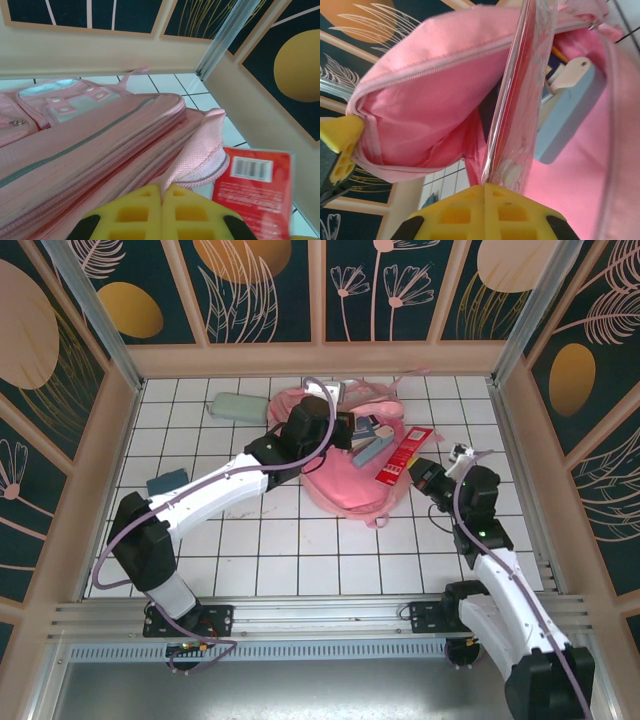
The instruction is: Pack the student bag
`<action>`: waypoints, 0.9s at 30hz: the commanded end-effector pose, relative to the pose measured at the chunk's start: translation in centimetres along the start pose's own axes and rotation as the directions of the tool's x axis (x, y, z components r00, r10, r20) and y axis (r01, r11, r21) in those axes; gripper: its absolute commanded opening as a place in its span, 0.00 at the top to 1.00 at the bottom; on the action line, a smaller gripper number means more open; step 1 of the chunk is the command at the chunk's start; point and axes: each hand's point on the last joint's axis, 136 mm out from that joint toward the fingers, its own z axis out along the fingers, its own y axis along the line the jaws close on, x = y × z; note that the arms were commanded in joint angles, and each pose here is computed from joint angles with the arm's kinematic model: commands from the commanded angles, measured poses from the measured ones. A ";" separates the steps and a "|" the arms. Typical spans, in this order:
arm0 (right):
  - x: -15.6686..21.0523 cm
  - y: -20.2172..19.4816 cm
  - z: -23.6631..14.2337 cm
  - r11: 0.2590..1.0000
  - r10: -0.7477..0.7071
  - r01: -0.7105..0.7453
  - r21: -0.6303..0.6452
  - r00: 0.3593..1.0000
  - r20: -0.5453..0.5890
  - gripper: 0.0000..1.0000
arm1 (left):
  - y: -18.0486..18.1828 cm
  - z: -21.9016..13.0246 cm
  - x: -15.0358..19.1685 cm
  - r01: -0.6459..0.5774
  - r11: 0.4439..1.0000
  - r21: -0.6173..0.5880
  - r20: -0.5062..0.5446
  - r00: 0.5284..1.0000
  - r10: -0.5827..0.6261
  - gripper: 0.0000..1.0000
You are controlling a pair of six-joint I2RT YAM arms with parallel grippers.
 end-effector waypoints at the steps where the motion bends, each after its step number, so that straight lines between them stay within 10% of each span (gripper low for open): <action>1: -0.2 3.2 1.3 0.989 -0.008 0.013 -0.149 0.999 0.034 1.00 | -3.0 -1.7 -6.7 0.044 0.996 0.080 0.167 0.984 -0.057 1.00; 27: 3.9 5.4 18.3 0.963 0.023 -0.047 -0.266 0.995 -0.095 1.00 | -3.4 -1.6 -7.6 0.034 0.997 0.074 0.171 0.984 -0.047 1.00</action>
